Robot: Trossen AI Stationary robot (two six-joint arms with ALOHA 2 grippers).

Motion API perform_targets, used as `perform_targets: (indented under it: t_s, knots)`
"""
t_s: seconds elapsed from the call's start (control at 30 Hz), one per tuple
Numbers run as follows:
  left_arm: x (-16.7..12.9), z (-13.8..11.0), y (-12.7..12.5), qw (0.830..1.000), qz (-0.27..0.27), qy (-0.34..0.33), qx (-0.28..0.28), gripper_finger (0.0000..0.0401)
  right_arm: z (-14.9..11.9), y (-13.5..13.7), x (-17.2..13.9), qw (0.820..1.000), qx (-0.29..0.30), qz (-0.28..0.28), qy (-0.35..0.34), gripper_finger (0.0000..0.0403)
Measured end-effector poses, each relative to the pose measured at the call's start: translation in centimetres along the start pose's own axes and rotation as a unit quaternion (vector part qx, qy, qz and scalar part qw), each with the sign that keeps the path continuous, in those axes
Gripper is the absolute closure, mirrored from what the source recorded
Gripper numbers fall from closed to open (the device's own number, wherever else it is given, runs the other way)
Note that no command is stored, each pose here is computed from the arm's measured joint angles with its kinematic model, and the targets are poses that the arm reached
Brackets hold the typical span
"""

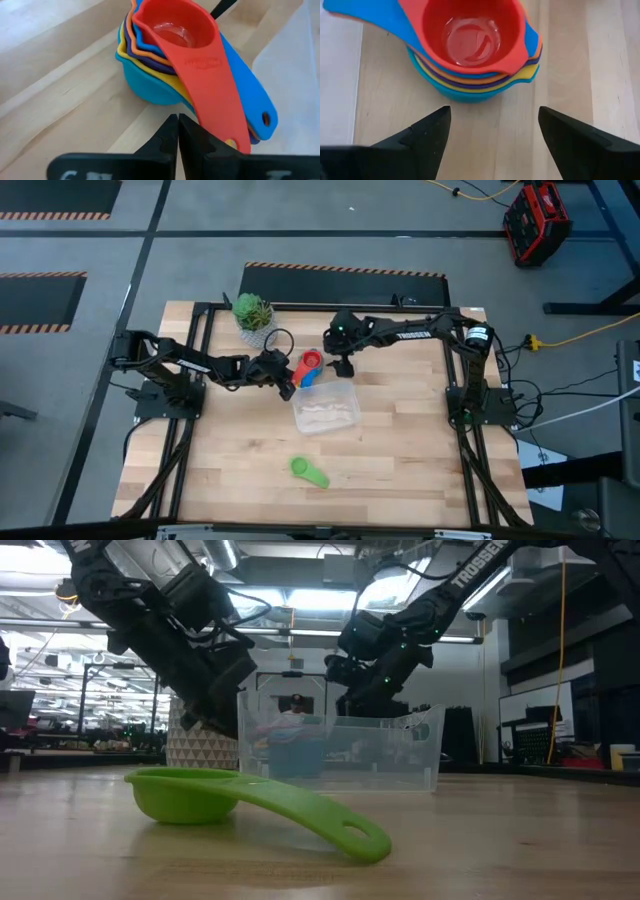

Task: Nest measuring cups in basket
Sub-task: Stack the red measuring cup on top of the blue measuring cup

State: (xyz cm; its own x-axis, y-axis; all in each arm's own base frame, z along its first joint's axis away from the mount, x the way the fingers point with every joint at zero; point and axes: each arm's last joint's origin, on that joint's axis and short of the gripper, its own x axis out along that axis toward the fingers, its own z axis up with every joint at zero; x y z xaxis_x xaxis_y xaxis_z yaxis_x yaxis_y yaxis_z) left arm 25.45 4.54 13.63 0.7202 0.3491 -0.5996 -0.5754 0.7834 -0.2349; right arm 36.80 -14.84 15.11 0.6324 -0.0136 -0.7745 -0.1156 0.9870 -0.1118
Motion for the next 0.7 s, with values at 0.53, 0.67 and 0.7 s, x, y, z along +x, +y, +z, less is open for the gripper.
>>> perform_targets:
  t_s: [0.53,0.67,0.7]
  knots:
    - [0.0,0.2,-0.4,0.999,-0.032,-0.005,-0.019,0.0399,1.2,2.2,0.6,1.000,-0.012,0.014,-0.015,0.0098]
    - [0.0,0.3,-0.3,1.000,-0.028,-0.008,-0.005,0.0397,1.7,2.8,0.7,0.999,-0.020,0.014,-0.025,0.0098]
    - [0.0,0.3,-0.3,1.000,-0.025,-0.009,-0.004,0.0395,1.8,2.8,0.7,0.999,-0.019,0.013,-0.028,0.0098]
